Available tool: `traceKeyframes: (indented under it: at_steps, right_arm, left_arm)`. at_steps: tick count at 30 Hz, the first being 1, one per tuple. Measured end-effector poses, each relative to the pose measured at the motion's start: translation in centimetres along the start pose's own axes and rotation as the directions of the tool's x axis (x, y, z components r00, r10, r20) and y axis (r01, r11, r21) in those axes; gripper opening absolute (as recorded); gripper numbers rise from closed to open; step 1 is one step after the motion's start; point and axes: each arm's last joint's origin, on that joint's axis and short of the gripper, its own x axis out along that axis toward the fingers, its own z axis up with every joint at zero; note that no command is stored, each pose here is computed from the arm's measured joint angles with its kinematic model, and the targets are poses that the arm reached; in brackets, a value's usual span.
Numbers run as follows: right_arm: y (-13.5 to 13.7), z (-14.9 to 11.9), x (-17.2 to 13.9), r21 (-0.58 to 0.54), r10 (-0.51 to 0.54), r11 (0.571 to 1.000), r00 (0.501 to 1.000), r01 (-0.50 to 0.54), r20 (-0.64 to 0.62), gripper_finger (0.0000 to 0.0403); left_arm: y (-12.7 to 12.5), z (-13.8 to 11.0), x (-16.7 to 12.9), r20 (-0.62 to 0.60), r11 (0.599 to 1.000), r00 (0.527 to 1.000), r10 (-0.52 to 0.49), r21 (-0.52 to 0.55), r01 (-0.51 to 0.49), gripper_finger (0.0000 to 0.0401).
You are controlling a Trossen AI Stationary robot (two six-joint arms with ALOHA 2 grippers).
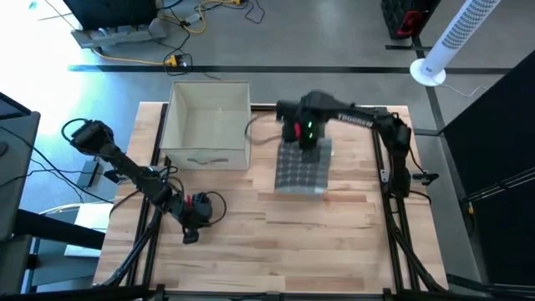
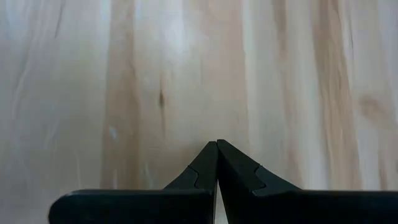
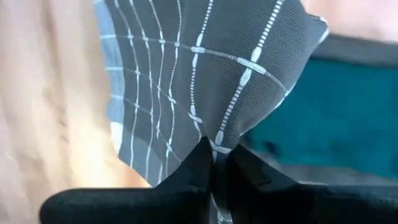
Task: Fold towel
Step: Stack the folded gray patterned towel on top of the green towel
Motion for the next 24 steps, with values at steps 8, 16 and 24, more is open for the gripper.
traceKeyframes:
  at_steps: [8, 16, 24]
  right_arm:
    - [-8.0, -4.1, -1.2, 0.0, -0.029, 1.0, 0.998, 0.029, 0.049, 0.0013]
    - [-13.1, -4.8, 0.8, -0.036, -0.088, 0.995, 0.989, 0.093, 0.115, 0.0013]
    - [-15.4, -3.7, 4.0, -0.008, -0.174, 0.985, 0.984, 0.175, 0.032, 0.0015]
  left_arm:
    - [0.8, 0.6, 0.0, 0.018, 0.995, 1.0, 0.021, -0.102, -0.019, 0.0]
    - [1.2, 1.0, 0.1, -0.007, 0.987, 1.0, -0.021, -0.162, 0.02, 0.0]
    - [1.3, 1.0, 0.1, -0.015, 0.98, 0.999, -0.031, -0.196, 0.028, 0.0]
